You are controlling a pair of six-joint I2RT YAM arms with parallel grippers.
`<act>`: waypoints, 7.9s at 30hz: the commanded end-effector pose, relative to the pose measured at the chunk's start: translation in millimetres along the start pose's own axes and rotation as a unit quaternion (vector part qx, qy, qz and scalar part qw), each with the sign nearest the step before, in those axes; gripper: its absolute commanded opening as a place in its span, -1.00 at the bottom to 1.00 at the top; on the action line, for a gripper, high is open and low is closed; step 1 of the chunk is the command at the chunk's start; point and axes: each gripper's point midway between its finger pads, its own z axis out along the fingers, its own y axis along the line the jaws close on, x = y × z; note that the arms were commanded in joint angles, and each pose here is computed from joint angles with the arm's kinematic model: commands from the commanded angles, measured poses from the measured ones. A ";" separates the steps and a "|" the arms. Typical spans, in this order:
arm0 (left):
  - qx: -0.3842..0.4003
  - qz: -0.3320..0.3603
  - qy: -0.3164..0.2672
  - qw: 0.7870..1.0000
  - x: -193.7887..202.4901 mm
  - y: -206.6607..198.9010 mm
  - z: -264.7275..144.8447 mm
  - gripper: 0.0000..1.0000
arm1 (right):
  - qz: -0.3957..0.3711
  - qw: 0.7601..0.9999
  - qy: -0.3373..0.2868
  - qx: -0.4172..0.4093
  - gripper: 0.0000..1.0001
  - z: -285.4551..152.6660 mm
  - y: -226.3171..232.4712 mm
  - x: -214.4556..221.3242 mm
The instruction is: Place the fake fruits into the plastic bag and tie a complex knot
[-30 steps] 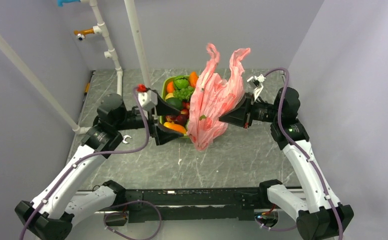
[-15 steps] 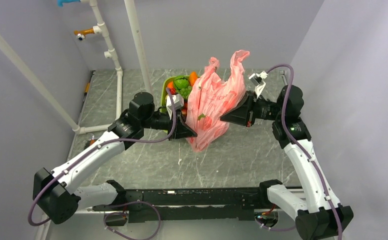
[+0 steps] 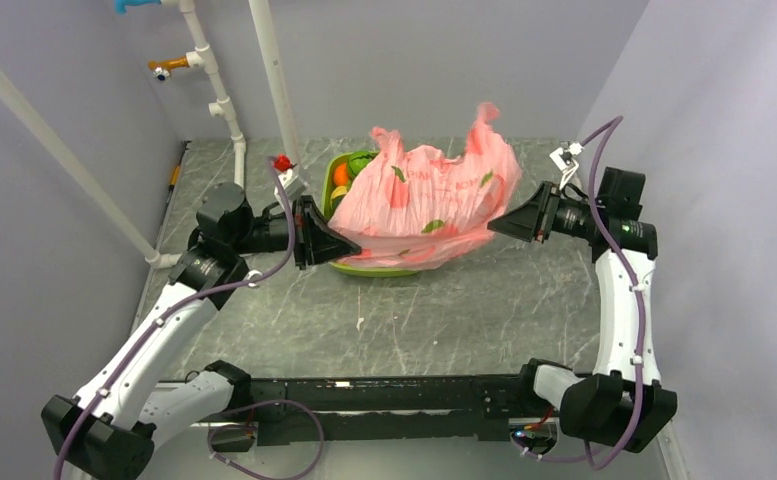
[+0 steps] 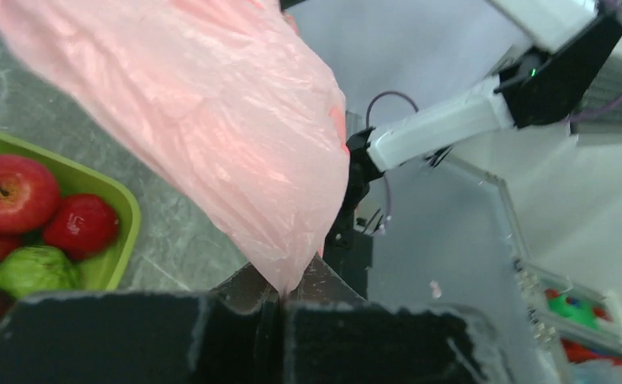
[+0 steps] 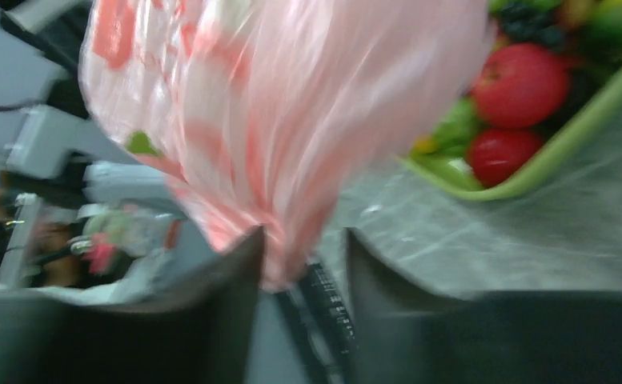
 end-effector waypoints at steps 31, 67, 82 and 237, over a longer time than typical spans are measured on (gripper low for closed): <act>0.032 -0.345 -0.012 0.938 -86.2 -9.8 86.6 -0.86 | -0.609 0.761 -0.051 0.217 0.52 88.5 70.8 -44.4; -0.030 0.176 0.052 0.983 -9.7 7.5 6.0 -0.94 | -0.449 0.892 0.006 -0.052 -1.00 41.9 170.5 -12.6; -0.059 0.297 0.057 0.951 -16.5 1.6 -65.7 0.80 | -0.397 0.913 0.083 -0.042 -1.00 41.1 126.2 8.8; -0.075 0.055 0.098 0.991 120.4 51.2 72.4 -1.00 | -0.337 0.921 0.132 0.146 0.99 -39.2 -51.0 62.5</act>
